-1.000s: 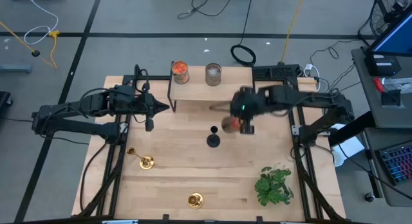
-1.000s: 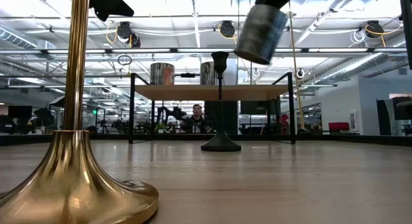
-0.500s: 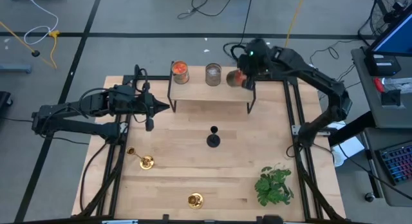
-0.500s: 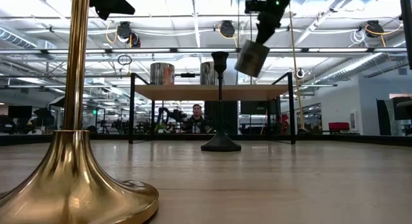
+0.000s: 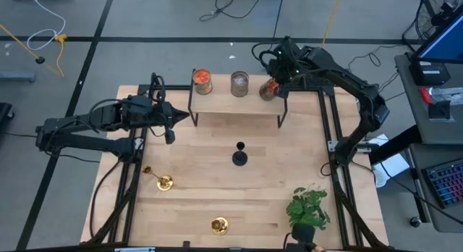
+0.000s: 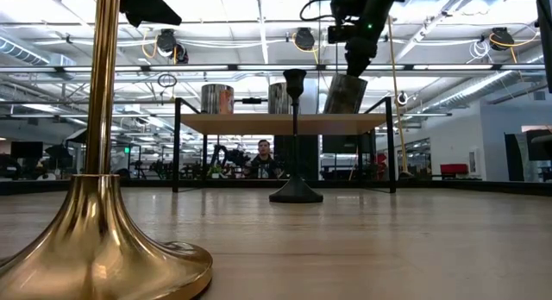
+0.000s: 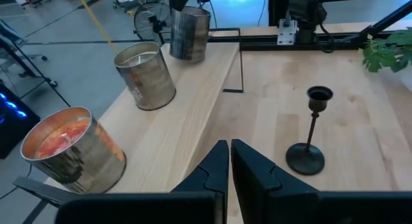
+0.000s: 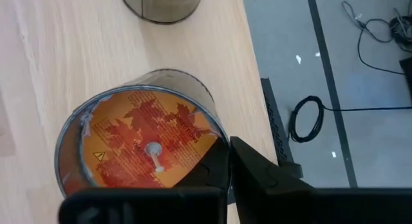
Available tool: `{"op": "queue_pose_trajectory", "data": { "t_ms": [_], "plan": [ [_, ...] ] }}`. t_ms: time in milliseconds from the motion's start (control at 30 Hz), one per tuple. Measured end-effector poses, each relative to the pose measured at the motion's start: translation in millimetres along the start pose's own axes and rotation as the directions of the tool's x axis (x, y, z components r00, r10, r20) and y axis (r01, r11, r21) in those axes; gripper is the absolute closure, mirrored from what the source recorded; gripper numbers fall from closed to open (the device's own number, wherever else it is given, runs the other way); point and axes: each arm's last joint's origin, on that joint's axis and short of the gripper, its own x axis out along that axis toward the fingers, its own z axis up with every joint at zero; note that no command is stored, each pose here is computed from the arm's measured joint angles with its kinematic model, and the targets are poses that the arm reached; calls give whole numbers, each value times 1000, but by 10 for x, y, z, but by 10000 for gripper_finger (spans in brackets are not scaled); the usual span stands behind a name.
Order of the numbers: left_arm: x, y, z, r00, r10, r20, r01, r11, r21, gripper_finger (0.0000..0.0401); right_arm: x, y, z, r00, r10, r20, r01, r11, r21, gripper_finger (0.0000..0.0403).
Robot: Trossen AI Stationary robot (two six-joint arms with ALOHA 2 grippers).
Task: Pick & Place candle stick holders
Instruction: Align the orange scented candle with the other scented candles
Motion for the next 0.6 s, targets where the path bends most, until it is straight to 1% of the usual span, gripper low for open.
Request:
{"op": "queue_pose_trajectory", "data": {
  "t_ms": [233, 333, 500, 600],
  "plan": [
    [0, 0, -1, 1000, 1, 0, -1, 1000, -2, 375, 17, -23, -5, 1000, -10, -3, 10, 1000, 5, 380],
    [0, 0, 0, 1000, 0, 0, 0, 1000, -2, 375, 24, -43, -14, 1000, -14, -5, 14, 1000, 11, 376],
    [0, 0, -1, 1000, 0, -1, 0, 1000, -2, 375, 49, -66, 21, 999, -34, 23, 34, 999, 15, 374],
    [0, 0, -1, 1000, 0, -1, 0, 1000, -2, 375, 44, -94, 62, 995, -76, 59, 75, 997, 20, 368]
  ]
}}
